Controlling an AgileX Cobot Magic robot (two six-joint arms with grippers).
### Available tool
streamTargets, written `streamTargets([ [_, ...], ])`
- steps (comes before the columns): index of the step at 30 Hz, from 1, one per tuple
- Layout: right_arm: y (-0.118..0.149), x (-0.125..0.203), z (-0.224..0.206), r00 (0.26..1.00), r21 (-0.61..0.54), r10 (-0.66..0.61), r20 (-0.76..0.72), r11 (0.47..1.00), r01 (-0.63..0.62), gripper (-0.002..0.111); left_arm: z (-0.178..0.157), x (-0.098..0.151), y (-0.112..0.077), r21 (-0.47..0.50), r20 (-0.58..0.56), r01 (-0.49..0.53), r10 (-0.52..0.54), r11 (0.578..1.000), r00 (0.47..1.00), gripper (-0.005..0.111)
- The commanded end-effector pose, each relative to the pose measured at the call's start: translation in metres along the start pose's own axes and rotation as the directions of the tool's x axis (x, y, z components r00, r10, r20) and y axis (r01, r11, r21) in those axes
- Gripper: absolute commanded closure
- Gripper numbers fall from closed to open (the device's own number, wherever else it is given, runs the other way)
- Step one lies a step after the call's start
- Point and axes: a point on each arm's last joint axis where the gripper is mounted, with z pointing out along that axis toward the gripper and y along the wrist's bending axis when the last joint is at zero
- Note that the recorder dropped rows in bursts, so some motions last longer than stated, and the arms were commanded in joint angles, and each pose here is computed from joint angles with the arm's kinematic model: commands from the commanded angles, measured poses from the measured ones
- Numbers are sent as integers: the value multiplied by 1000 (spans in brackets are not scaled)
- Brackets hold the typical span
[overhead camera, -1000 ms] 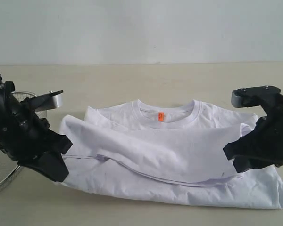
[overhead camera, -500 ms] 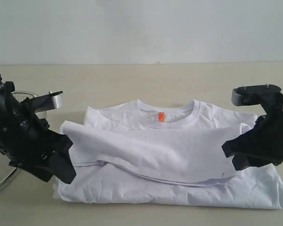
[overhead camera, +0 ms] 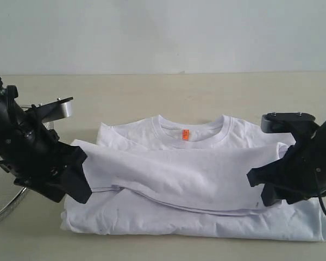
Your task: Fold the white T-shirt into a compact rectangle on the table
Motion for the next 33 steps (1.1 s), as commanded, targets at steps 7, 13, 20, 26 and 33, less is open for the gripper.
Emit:
streamTargets([
  [7, 1, -6, 3, 996, -19, 62, 62, 998, -61, 108, -3, -1, -3, 3, 14, 4, -4, 1000, 1000, 49],
  [13, 3, -17, -2, 990, -26, 91, 106, 996, -89, 108, -3, -1, -2, 2, 16, 4, -4, 1000, 1000, 59],
  [20, 6, -34, -12, 978, -50, 121, 168, 992, -114, 108, -3, -2, -2, -4, 20, -14, 14, 1000, 1000, 85],
  [26, 9, -50, -23, 963, -69, 144, 228, 989, -132, 108, -3, -3, -1, -13, 37, -30, 31, 999, 999, 102],
  [33, 10, -64, -32, 935, -83, 180, 307, 983, -162, 108, -3, -3, -1, -14, 37, -37, 38, 999, 999, 102],
])
